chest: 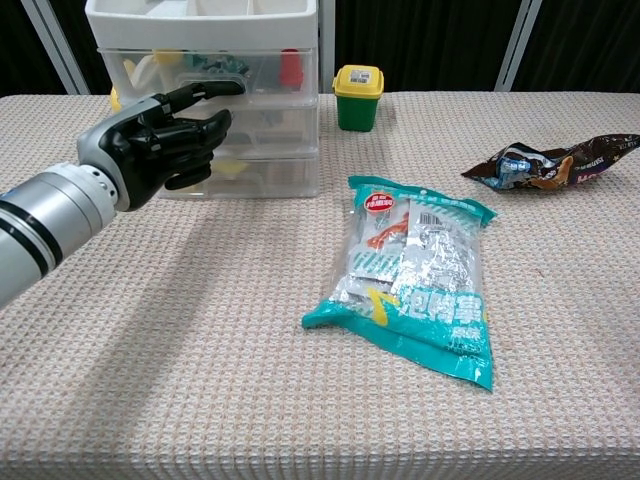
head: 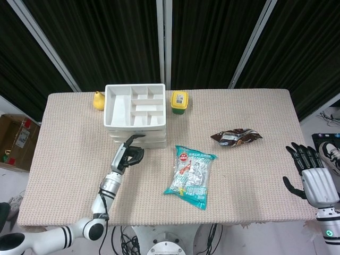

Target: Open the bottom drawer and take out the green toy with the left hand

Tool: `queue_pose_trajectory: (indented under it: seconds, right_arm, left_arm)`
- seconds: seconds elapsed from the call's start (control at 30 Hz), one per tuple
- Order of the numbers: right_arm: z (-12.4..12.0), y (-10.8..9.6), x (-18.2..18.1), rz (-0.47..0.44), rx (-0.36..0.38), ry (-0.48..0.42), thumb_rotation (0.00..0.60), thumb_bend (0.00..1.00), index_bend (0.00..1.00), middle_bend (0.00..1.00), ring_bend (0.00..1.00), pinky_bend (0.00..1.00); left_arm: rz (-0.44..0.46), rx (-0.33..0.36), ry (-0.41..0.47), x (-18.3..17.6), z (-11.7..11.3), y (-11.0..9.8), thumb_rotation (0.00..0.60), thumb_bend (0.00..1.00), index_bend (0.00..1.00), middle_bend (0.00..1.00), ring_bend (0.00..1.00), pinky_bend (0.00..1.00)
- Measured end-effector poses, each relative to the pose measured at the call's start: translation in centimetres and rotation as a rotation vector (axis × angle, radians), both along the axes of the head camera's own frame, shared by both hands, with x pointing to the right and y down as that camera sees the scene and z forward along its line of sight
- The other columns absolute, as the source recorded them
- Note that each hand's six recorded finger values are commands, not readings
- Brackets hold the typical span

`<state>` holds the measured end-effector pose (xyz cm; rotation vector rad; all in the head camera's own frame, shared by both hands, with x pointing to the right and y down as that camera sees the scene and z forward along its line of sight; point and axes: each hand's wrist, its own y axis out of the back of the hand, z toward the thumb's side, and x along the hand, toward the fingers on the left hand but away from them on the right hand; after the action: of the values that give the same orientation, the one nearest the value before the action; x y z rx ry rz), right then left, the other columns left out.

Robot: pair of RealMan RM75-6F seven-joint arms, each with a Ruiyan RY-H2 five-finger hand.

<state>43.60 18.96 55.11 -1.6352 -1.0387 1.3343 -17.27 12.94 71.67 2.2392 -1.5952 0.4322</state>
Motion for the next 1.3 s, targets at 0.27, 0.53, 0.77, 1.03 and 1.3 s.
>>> queue_pose_trajectory:
  seconds: [0.27,0.53,0.77,1.03,1.3]
  right_arm:
    - [-0.1,0.2,-0.2,-0.002,-0.001,0.0,0.6,0.29,0.0,0.0,0.0,0.0]
    - [-0.3,0.4,-0.3,-0.006,0.005,-0.002,0.6,0.29,0.0,0.0,0.0,0.0]
    - [-0.5,0.4,-0.3,-0.009,0.01,-0.001,0.6,0.29,0.0,0.0,0.0,0.0]
    - [-0.6,0.1,-0.6,-0.025,0.015,0.002,0.6,0.29,0.0,0.0,0.0,0.0]
    - [-1.6,-0.2,-0.7,-0.035,0.041,0.008,0.6,0.29,0.0,0.0,0.0,0.0]
  left_arm:
    - [0.002,0.007,0.019,-0.2,-0.6,1.2,0.6,0.48,0.45,0.86,0.99,1.0]
    - [0.036,-0.02,0.019,-0.5,-0.9,3.0,0.6,0.48,0.15,0.82,0.96,1.0]
    - [0.074,-0.009,-0.088,-2.7,-1.4,4.6,0.6,0.48,0.13,0.8,0.96,1.0]
    - [0.202,0.165,-0.365,-5.8,-3.9,4.8,0.6,0.43,0.18,0.8,0.96,1.0]
    - [0.329,0.417,-0.689,-7.5,-7.9,1.6,0.6,0.35,0.18,0.8,0.96,1.0]
